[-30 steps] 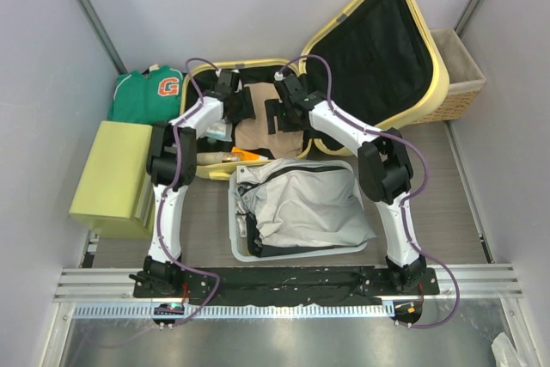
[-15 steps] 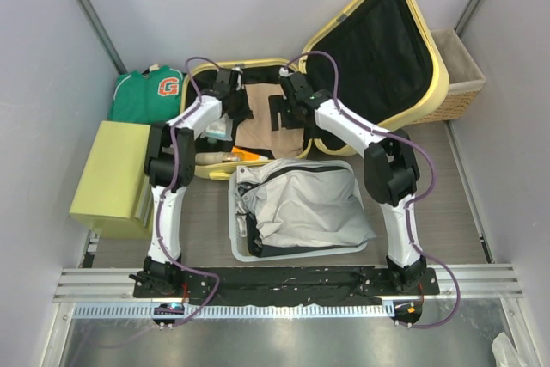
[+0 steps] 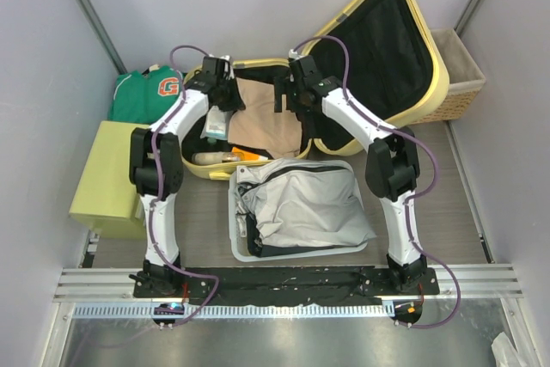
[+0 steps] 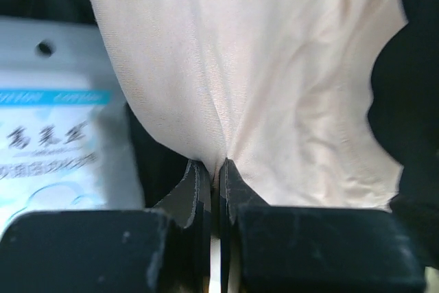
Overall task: Open, take out, and arrange the luggage
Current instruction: Pick up the clothes from the luggage.
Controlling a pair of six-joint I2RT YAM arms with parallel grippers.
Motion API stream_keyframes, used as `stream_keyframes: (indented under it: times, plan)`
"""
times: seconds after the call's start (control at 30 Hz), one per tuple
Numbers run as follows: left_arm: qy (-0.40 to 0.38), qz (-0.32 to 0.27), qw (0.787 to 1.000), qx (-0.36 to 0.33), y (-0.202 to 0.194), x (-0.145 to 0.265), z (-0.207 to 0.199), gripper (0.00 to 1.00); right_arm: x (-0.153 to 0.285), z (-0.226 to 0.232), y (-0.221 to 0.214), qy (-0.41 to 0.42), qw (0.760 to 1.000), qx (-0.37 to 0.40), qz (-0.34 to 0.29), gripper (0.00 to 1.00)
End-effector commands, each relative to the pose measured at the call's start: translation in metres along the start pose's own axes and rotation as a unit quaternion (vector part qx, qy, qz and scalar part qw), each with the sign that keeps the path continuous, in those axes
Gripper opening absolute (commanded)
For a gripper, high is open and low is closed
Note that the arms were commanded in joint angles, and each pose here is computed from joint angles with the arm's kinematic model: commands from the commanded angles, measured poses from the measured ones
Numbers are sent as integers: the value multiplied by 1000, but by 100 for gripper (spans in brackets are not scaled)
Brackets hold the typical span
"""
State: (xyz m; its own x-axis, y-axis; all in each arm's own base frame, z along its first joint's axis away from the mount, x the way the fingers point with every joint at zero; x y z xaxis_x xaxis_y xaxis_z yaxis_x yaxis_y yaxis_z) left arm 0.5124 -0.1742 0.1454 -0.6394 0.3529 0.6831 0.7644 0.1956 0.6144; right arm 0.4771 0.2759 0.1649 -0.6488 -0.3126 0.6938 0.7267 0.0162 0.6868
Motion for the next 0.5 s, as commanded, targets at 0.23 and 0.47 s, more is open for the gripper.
stream_keyframes:
  times: [0.23,0.47]
  plan:
    - [47,-28,998,15,12,57,51,0,-30,13,5,18,1000,1,5,88]
    - [34,-22,999,25,11,58,54,0,-59,24,-1,45,999,3,21,89]
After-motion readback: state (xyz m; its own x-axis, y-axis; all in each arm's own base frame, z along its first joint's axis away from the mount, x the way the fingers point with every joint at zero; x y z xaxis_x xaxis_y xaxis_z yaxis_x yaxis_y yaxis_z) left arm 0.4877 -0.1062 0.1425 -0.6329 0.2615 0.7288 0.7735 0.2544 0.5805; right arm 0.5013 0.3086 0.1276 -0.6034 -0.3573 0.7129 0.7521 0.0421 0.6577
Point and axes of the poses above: each gripper's point midway between its finger pads, its own x axis back along the fingers, its own z axis along the line the jaws close on, y = z × x, the point moved 3 cm from there along x, back along the fingers
